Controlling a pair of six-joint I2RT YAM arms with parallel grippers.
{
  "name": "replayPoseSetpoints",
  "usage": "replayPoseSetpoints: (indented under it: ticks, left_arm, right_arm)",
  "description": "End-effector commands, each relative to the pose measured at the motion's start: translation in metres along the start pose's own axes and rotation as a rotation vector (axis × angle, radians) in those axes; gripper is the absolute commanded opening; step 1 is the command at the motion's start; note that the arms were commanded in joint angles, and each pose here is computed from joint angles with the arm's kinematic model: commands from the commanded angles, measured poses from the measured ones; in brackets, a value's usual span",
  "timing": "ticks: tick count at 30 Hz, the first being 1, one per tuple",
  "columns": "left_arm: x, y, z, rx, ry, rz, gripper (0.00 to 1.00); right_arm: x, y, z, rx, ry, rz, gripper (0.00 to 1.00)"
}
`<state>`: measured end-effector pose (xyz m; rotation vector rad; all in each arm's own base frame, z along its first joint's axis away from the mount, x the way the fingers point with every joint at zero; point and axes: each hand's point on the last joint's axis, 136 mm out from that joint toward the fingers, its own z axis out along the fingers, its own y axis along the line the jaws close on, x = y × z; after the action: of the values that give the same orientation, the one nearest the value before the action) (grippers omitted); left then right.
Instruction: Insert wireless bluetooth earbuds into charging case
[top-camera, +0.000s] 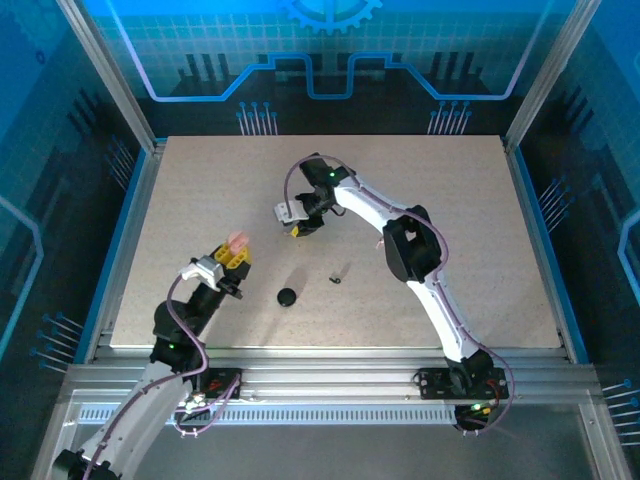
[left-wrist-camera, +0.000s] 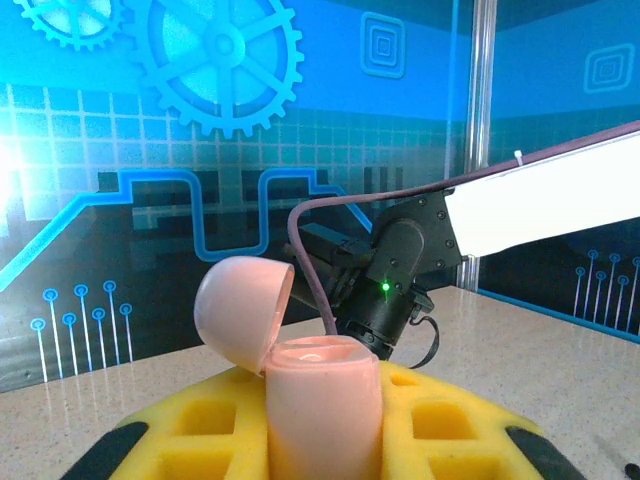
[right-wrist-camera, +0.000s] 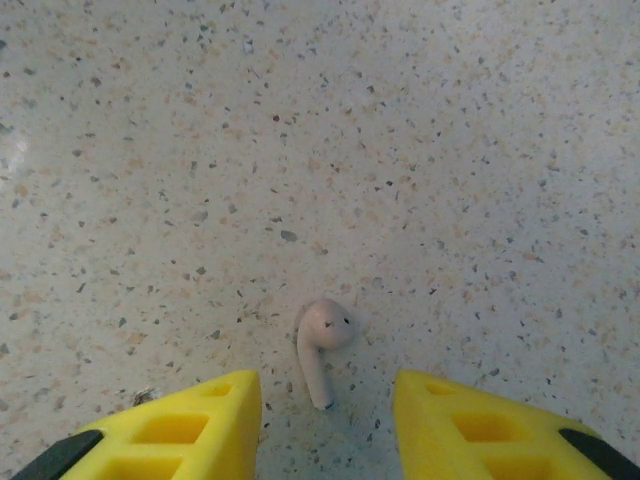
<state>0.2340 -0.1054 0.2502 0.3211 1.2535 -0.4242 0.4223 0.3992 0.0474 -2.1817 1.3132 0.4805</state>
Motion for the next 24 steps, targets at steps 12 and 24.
replayPoseSetpoints:
  ticks: [12,24]
  left_arm:
    - [0.011,0.011,-0.003,-0.059,0.029,0.024,0.09]
    - [0.01,0.009,0.0,-0.047,0.055,0.037,0.09]
  right_arm:
    - [-0.003,0.017,0.026,-0.094,-0.001,-0.076,0.4]
    - [0.006,0.023,0.041,-0.137,0.05,-0.1,0.34]
